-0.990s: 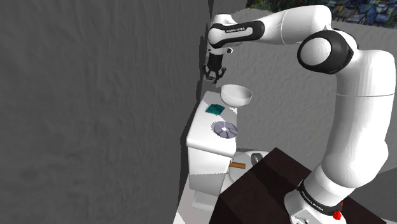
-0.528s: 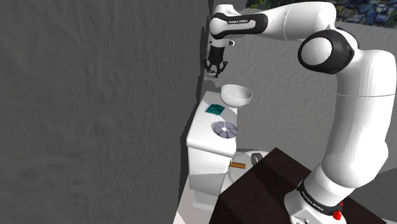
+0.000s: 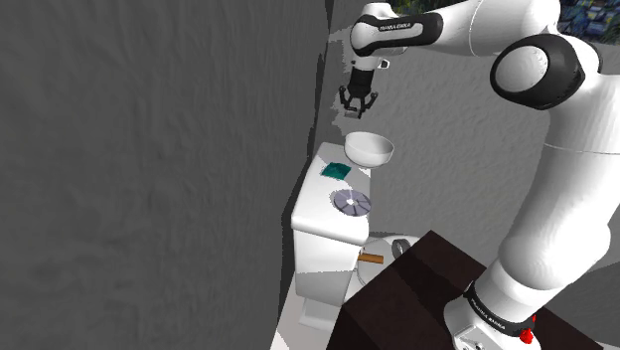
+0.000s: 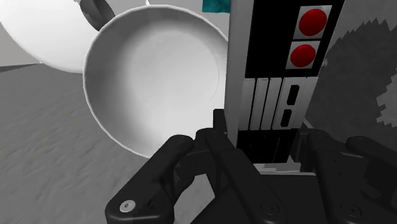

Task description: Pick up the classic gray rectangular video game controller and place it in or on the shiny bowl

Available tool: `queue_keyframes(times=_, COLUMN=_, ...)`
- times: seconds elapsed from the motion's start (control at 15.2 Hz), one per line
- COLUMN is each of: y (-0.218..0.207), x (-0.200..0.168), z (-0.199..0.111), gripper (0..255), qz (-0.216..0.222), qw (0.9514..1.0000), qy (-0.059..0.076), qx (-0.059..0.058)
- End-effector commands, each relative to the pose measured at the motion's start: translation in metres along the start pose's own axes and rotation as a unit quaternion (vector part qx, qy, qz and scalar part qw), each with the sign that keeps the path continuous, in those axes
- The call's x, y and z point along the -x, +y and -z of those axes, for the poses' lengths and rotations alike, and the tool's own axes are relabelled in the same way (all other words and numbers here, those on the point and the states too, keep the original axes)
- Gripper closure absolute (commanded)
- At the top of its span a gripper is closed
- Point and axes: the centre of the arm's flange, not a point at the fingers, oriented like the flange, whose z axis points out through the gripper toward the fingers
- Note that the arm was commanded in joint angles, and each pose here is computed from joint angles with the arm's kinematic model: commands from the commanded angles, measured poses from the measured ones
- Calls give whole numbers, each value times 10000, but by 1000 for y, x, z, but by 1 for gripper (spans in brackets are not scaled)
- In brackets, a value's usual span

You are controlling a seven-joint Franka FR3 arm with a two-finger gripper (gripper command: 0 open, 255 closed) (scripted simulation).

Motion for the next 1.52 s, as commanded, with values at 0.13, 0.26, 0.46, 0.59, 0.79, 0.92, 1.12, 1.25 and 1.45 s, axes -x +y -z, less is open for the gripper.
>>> queue_keyframes(times=0.13, y=47, x=-24, z=5, gripper=255, qz=4, qw=10000, qy=0, qx=-1)
queue_keyframes(times=0.26, y=71, x=-35, z=7, gripper=255, qz=4, qw=10000, qy=0, qx=-1)
queue_keyframes(times=0.46, y=76, x=-37, z=-3, gripper=255, qz=4, qw=10000, qy=0, qx=-1)
queue_keyframes(times=0.59, y=76, x=-37, z=-14, gripper=255, qz=4, qw=10000, qy=0, qx=-1)
queue_keyframes(times=0.79, y=76, x=-36, z=-30, gripper=255, qz=4, qw=10000, qy=0, qx=-1)
queue_keyframes(times=0.92, y=76, x=-36, z=-40, gripper=255, qz=4, qw=10000, qy=0, qx=-1)
queue_keyframes(times=1.12, y=76, x=-36, z=-56, gripper=255, qz=4, qw=10000, qy=0, qx=-1)
queue_keyframes(times=1.25, y=76, x=-36, z=-67, gripper=255, qz=4, qw=10000, qy=0, qx=-1)
queue_keyframes(times=1.45, y=76, x=-35, z=-79, gripper=255, qz=4, qw=10000, qy=0, qx=-1)
